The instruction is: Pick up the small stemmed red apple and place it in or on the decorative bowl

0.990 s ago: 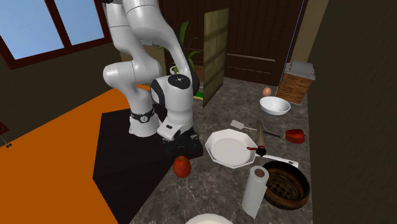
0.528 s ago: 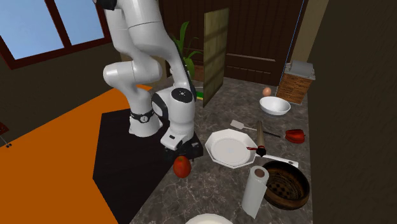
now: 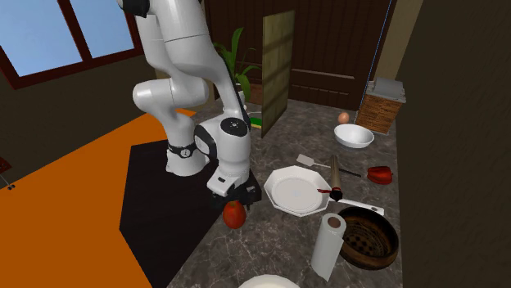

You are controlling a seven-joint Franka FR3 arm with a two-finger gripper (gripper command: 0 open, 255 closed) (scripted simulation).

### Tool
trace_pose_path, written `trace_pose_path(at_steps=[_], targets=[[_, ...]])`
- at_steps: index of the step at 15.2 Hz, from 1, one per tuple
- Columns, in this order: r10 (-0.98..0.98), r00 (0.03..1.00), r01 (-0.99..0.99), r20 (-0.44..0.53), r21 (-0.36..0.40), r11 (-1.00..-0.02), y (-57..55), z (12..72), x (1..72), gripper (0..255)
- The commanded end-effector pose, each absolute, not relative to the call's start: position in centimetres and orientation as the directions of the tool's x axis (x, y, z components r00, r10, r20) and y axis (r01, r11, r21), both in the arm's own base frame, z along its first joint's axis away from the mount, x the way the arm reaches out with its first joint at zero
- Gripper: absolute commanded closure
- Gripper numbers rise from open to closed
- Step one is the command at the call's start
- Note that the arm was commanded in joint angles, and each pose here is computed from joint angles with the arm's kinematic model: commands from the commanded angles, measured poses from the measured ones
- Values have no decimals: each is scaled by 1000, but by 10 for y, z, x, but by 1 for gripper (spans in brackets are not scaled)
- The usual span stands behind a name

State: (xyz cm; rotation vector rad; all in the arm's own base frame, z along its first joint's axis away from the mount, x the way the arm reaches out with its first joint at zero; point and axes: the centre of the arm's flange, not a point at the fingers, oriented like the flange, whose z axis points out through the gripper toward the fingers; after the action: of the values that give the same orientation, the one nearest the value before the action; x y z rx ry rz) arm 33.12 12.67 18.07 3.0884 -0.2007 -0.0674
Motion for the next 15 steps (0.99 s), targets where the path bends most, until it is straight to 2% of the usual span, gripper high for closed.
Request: trace_pose_path(at_steps=[1, 2, 11, 15], targets=[[-130, 991, -128, -40, 49, -991, 127, 181, 331, 0], [-130, 991, -128, -40, 49, -991, 127, 181, 331, 255], [-130, 991, -128, -40, 49, -991, 127, 181, 331, 255], [-130, 991, -128, -40, 49, -991, 127, 202, 331, 255]])
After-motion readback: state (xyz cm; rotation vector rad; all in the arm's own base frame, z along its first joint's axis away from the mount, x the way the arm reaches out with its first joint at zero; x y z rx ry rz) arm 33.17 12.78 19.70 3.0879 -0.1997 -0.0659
